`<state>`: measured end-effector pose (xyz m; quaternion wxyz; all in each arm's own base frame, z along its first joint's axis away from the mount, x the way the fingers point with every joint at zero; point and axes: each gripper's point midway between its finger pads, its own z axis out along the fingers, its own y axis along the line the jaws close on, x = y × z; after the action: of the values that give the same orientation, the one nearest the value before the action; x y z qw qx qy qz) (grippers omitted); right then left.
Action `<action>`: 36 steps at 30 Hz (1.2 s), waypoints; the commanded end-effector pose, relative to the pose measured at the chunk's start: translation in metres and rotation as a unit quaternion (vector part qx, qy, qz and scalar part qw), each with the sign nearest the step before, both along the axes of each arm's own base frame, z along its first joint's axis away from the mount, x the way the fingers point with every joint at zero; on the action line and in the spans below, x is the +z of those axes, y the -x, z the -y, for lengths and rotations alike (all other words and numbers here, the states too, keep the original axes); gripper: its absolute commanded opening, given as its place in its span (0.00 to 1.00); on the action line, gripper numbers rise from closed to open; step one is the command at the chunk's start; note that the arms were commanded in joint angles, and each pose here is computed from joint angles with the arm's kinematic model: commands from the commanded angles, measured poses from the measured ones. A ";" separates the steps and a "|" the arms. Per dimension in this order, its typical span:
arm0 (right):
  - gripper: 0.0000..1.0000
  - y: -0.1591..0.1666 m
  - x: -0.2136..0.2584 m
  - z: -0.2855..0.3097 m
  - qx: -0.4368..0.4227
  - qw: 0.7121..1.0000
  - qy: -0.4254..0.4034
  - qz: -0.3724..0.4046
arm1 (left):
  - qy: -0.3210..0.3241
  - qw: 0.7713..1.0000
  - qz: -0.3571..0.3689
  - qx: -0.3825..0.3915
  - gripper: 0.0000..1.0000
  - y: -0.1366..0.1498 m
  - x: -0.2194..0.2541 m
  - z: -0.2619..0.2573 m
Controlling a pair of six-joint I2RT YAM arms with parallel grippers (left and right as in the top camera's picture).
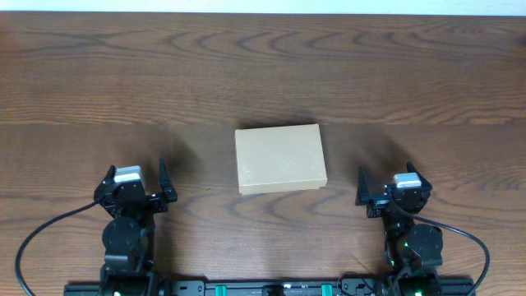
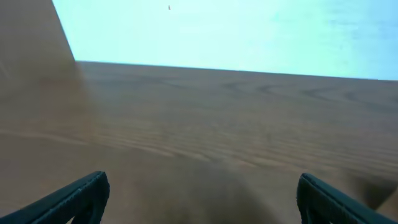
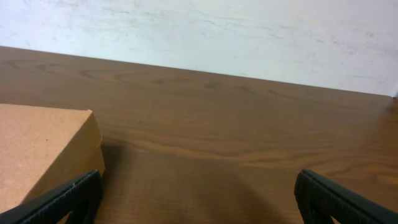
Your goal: Pack container
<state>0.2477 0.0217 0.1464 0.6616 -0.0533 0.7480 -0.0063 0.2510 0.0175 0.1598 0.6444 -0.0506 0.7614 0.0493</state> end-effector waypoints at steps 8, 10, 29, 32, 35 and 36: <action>0.99 0.000 -0.001 0.002 -0.002 1.000 0.006 0.000 | -0.034 0.999 0.017 0.001 0.95 0.006 -0.014 -0.003; 0.99 0.000 -0.001 0.002 -0.002 1.000 0.006 0.000 | -0.035 0.999 0.002 0.000 0.95 0.008 -0.022 -0.003; 0.99 0.000 -0.001 0.002 -0.002 1.000 0.006 0.000 | -0.032 0.999 0.006 -0.014 0.95 0.008 -0.021 0.002; 0.99 0.000 -0.001 0.002 -0.002 1.000 0.006 0.000 | -0.032 0.999 0.006 -0.014 0.95 0.008 -0.021 0.002; 0.99 0.000 -0.001 0.002 -0.002 1.000 0.006 0.000 | -0.032 0.999 0.006 -0.014 0.95 0.008 -0.021 0.002; 0.99 0.000 -0.001 0.002 -0.002 1.000 0.006 0.000 | -0.032 0.999 0.006 -0.014 0.95 0.008 -0.021 0.002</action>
<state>0.2477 0.0218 0.1464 0.6617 -0.0534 0.7478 -0.0062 0.2435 0.0139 0.1572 0.6707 -0.0215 0.7391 0.0577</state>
